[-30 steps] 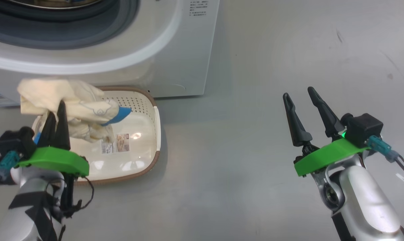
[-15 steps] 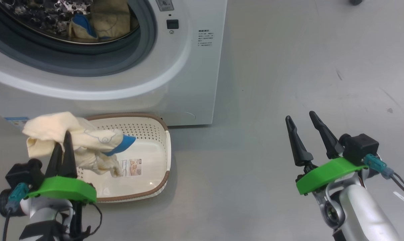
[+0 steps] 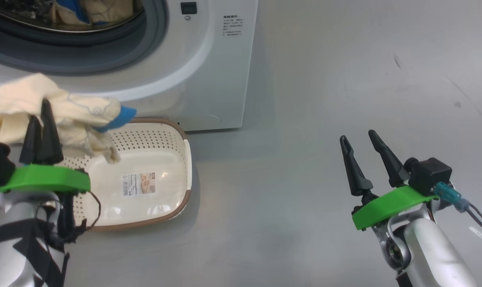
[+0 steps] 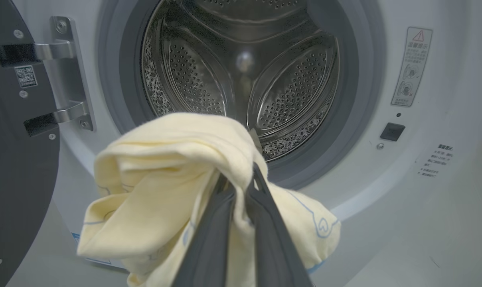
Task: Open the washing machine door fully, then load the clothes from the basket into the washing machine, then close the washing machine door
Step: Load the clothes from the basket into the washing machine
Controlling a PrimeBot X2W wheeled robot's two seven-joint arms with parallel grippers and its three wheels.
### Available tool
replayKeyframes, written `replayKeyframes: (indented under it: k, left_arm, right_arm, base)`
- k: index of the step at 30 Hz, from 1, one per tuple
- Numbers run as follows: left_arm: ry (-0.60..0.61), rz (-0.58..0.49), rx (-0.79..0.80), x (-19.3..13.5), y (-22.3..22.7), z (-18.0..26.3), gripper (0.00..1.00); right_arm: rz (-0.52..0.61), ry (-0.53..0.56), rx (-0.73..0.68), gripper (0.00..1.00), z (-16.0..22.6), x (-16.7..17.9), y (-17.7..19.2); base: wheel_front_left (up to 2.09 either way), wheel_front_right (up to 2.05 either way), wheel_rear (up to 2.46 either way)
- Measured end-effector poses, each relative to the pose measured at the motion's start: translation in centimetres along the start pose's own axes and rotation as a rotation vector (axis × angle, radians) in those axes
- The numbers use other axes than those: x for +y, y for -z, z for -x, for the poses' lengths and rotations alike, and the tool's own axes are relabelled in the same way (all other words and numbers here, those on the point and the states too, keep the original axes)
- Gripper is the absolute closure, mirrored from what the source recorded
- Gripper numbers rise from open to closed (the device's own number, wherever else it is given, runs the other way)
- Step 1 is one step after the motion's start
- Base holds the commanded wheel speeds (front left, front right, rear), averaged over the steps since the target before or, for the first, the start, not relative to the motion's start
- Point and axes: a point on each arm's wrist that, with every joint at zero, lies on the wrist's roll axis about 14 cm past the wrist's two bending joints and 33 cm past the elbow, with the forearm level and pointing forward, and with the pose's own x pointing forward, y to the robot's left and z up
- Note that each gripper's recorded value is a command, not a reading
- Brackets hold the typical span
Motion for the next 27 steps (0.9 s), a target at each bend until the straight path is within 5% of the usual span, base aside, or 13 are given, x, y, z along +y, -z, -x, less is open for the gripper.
replayKeyframes:
  k: [11, 27]
  left_arm:
    - [0.067, 0.007, -0.135, 0.0, -3.1, -9.4, 1.00]
    - [0.147, 0.028, -0.119, -0.3, -1.4, -21.0, 1.00]
  right_arm:
    - [0.005, 0.058, 0.051, 0.00, -1.5, -2.5, 2.1]
    - [-0.016, 0.138, 0.130, 0.00, -2.7, -5.8, 5.6]
  base:
    - [0.00, 0.00, 0.00]
    - [0.00, 0.00, 0.00]
